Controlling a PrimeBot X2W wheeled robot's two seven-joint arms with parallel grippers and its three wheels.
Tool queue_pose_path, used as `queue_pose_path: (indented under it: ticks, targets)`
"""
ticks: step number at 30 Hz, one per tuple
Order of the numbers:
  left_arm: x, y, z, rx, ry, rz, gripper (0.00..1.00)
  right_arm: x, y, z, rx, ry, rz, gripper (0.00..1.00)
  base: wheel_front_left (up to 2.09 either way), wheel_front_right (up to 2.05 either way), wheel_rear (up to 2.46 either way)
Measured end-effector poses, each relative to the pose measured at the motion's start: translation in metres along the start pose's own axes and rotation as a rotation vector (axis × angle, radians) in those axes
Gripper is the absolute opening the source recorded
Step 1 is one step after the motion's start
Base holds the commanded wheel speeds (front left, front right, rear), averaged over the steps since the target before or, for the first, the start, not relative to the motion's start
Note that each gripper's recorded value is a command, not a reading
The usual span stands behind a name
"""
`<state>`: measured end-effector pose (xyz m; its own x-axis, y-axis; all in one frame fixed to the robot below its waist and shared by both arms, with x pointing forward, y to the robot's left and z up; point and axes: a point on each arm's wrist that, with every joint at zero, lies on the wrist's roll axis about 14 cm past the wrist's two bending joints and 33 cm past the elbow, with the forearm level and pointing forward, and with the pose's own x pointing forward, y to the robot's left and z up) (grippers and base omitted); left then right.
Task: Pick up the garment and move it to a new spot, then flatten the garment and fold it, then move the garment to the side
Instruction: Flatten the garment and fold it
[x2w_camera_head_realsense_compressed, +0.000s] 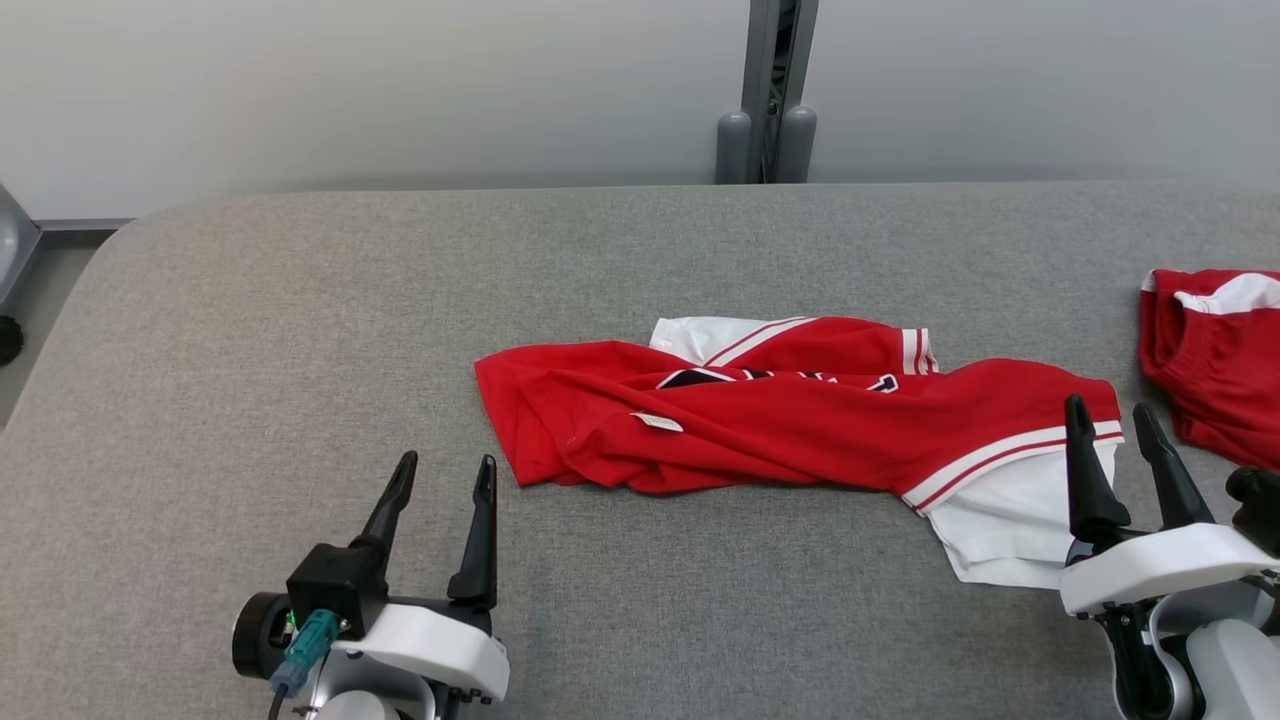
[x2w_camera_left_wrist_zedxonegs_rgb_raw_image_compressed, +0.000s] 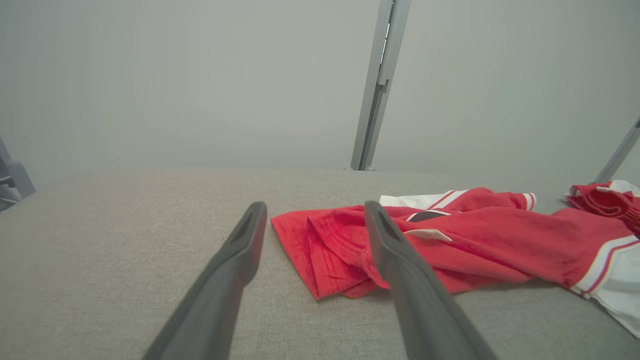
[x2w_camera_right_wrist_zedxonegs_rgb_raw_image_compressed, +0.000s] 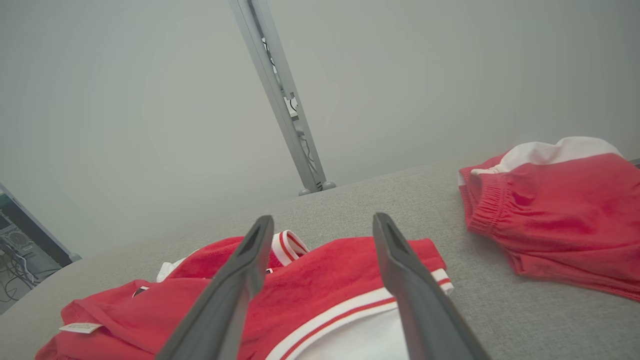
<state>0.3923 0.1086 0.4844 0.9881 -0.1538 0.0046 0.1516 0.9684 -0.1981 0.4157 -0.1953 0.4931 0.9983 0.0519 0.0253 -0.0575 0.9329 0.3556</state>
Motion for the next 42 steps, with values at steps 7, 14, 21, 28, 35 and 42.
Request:
queue_pose_path:
  ticks: [7,14,21,28,35,42]
  targets:
    - [-0.001,0.003,0.0,-0.008,0.0,0.01,1.0,0.0,0.002,0.0,0.003,0.0,0.003,1.0,0.0,0.0,0.0]
    - [0.003,-0.001,-0.007,-0.013,0.019,-0.01,1.0,-0.002,-0.001,-0.004,0.004,0.01,-0.007,1.0,0.0,0.0,0.0]
    - [0.01,-0.02,-0.044,0.005,0.138,-0.095,1.0,0.0,-0.011,-0.012,0.005,0.032,-0.034,1.0,0.0,0.0,0.0]
    - [0.032,-0.033,-0.073,0.087,0.229,-0.174,1.0,0.003,-0.022,-0.019,0.002,0.05,-0.062,1.0,0.0,0.0,0.0]
    - [0.05,-0.036,-0.091,0.125,0.288,-0.199,1.0,0.003,-0.031,-0.023,-0.002,0.06,-0.089,1.0,0.0,0.0,0.0]
    - [0.062,-0.046,-0.089,0.134,0.276,-0.232,1.0,-0.001,-0.039,-0.025,-0.003,0.067,-0.111,1.0,0.0,0.0,0.0]
